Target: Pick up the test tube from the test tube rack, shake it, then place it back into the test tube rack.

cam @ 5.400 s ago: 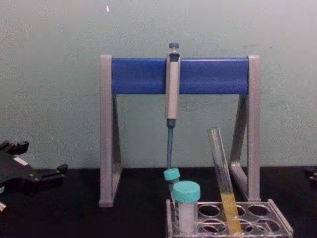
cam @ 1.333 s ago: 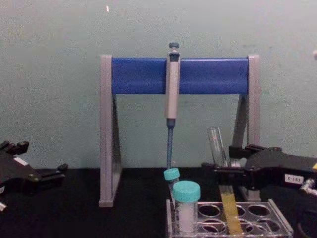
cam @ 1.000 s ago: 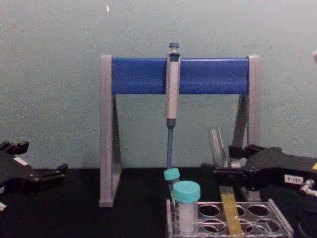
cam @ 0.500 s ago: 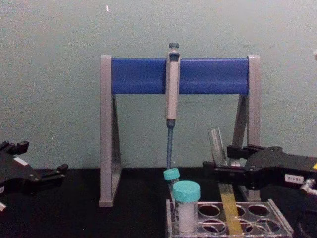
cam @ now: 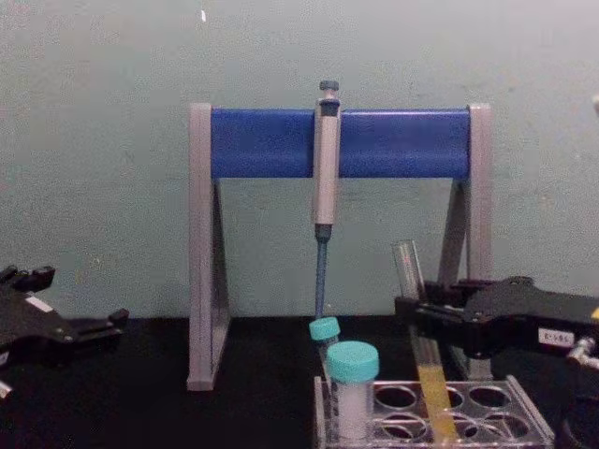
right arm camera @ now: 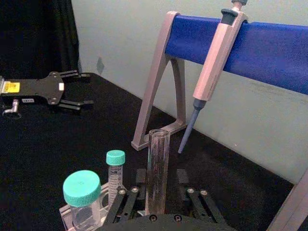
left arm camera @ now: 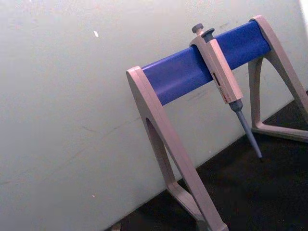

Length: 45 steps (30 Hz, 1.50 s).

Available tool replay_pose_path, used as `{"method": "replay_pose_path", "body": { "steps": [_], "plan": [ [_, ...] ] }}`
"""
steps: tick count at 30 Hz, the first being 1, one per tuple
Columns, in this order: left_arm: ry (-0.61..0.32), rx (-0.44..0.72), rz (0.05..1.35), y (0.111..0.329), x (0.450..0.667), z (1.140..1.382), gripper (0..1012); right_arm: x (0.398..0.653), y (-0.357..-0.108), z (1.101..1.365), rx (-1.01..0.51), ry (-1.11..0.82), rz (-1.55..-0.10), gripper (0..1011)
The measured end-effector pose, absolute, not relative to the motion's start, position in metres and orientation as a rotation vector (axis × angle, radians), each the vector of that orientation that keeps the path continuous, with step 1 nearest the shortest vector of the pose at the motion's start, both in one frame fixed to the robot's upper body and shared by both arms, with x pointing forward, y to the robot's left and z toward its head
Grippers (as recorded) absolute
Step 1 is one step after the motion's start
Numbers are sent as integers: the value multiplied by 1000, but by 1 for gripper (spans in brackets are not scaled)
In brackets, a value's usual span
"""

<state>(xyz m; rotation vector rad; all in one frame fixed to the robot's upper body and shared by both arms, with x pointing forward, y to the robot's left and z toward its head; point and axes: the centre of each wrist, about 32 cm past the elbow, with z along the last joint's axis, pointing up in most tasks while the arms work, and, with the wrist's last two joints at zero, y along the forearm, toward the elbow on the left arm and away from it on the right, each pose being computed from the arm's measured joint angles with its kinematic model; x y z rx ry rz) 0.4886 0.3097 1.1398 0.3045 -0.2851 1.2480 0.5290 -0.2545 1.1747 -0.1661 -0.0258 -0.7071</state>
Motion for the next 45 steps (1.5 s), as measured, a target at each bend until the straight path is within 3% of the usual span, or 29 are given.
{"method": "replay_pose_path", "body": {
  "steps": [1, 7, 29, 45],
  "plan": [
    [-285, 305, 1248, 310, 489, 1140, 1001, 529, -254, 1175, -166, -26, -707, 399],
    [-285, 304, 1248, 310, 489, 1140, 1001, 529, -254, 1175, -166, -26, -707, 232],
    [-285, 304, 1248, 310, 489, 1140, 1001, 528, -255, 1174, -162, -28, -708, 229],
    [-285, 304, 1248, 310, 489, 1140, 1001, 517, -262, 1192, -50, -67, -720, 229]
  ]
}}
